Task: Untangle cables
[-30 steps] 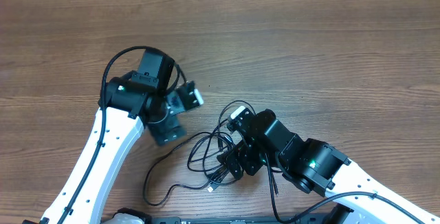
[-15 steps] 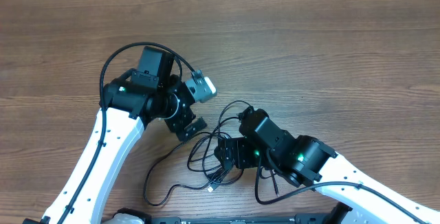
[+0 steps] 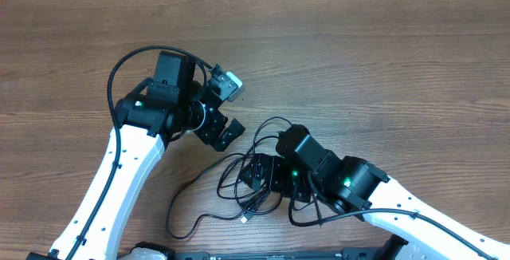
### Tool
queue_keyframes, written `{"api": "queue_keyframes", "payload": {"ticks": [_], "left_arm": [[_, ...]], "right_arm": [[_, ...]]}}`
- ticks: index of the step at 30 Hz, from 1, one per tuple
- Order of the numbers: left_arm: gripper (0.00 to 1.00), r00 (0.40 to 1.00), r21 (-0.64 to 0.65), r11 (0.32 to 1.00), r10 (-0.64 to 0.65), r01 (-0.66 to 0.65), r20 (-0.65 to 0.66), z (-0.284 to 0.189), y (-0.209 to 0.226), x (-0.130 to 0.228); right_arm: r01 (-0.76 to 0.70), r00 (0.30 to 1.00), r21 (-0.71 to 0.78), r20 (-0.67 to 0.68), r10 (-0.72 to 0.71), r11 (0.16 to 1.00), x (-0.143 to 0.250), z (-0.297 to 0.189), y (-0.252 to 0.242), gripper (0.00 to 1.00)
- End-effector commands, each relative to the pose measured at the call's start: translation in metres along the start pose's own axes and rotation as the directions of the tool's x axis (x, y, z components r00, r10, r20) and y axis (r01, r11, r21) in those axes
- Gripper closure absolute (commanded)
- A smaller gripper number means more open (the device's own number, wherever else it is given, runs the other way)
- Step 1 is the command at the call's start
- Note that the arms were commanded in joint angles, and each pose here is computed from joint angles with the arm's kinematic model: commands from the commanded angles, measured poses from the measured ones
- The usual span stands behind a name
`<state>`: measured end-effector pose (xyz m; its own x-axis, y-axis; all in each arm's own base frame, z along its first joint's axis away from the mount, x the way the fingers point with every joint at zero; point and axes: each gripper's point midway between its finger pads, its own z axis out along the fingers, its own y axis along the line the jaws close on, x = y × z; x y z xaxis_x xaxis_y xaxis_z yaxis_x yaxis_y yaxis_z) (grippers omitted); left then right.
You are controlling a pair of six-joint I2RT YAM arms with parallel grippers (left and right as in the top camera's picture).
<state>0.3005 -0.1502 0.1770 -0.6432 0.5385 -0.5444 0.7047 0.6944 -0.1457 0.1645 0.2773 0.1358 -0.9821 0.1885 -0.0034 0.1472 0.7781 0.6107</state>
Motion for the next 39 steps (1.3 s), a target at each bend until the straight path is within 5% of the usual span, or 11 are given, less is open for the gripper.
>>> {"api": "queue_keyframes", "payload": {"ticks": [1,5,19,39], "left_arm": [[0.01,0.971,-0.074,0.968,-0.239,0.24,0.021,-0.004,0.019,0.002],[0.01,0.906,-0.144,0.895,-0.411,0.422,0.1,-0.012,0.048,-0.002],[0.0,0.903,-0.163,0.89,-0.407,0.425,0.134,-0.015,0.057,-0.006],[0.01,0.903,-0.163,0.89,-0.407,0.425,0.134,-0.015,0.057,-0.006]], "right_arm": [[-0.19,0.982,-0.006,-0.014,0.19,0.982,0.002,0.001,0.005,0.05],[-0.301,0.954,0.021,-0.01,0.301,0.953,0.001,0.008,0.0,0.11],[-0.401,0.912,0.128,-0.034,0.408,0.907,0.0,0.053,-0.018,0.13],[-0.403,0.915,0.14,0.05,0.4,0.905,-0.016,0.065,-0.027,0.38]]}}
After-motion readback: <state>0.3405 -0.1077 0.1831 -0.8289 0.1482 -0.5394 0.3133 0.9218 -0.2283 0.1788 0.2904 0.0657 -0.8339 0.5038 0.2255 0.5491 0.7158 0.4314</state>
